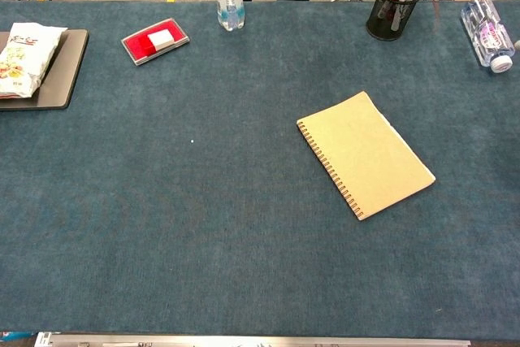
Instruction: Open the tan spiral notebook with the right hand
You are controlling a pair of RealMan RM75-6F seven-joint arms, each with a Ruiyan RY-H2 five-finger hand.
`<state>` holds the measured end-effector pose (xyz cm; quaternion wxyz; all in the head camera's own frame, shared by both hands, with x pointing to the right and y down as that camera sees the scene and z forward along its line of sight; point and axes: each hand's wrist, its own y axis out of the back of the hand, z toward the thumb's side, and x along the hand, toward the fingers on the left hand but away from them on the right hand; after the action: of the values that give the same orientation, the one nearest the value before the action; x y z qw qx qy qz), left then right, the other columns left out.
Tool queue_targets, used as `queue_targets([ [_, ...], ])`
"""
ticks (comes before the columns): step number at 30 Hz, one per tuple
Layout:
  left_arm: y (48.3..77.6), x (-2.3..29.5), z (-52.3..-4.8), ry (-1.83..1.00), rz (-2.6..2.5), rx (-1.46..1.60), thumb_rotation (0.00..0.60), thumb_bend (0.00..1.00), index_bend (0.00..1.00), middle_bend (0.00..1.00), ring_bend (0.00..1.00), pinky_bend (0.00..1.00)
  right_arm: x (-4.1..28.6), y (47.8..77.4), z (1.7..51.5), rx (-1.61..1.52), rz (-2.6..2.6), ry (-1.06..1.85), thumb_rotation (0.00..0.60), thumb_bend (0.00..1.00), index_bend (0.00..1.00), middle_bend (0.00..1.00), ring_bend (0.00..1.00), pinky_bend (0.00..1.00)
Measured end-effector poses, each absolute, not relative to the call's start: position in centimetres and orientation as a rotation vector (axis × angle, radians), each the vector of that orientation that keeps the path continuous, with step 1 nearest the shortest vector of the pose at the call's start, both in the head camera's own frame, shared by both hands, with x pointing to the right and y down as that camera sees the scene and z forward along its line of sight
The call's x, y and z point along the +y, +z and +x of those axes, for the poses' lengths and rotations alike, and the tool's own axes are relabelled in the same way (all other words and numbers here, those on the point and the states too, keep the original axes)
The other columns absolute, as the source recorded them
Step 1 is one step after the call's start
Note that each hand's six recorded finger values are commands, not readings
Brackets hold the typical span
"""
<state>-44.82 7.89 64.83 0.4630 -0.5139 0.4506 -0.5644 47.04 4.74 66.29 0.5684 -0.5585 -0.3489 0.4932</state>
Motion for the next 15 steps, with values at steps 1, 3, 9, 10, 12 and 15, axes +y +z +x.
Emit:
queue_targets([
  [1,64.8,7.9,-44.8,-1.386,-1.261,1.109,0.6,0.05,0.39,0.27,0.16,0.34,4.5,66.4,47.1,-0.801,-1.312,1.144,0.6,0.08,0.21,0.14,0.12,0.25],
  [3,64.7,8.0,-44.8,-1.386,-1.256,1.11,0.6,0.05,0.39,0.27,0.16,0.34,3.8,66.5,47.1,-0.762,-1.313,1.107,0.6,0.08,0.21,0.15,0.12,0.25],
  [9,64.9,8.1,-45.0,-1.405,-1.245,1.101,0.6,0.04,0.39,0.27,0.16,0.34,2.4,67.0,46.1,-0.656,-1.347,0.988,0.6,0.08,0.21,0.16,0.12,0.25],
  [10,64.9,8.1,-45.0,-1.406,-1.244,1.1,0.6,0.04,0.39,0.27,0.16,0.34,2.3,67.1,45.9,-0.637,-1.351,0.974,0.6,0.08,0.21,0.16,0.13,0.25],
  [12,64.8,8.2,-45.0,-1.405,-1.242,1.101,0.6,0.04,0.39,0.27,0.16,0.34,2.2,67.4,45.5,-0.595,-1.362,0.947,0.6,0.08,0.21,0.16,0.14,0.25],
  [15,64.7,8.2,-44.9,-1.397,-1.242,1.103,0.6,0.05,0.39,0.27,0.16,0.34,2.0,67.7,45.1,-0.546,-1.379,0.915,0.6,0.08,0.21,0.16,0.15,0.25],
])
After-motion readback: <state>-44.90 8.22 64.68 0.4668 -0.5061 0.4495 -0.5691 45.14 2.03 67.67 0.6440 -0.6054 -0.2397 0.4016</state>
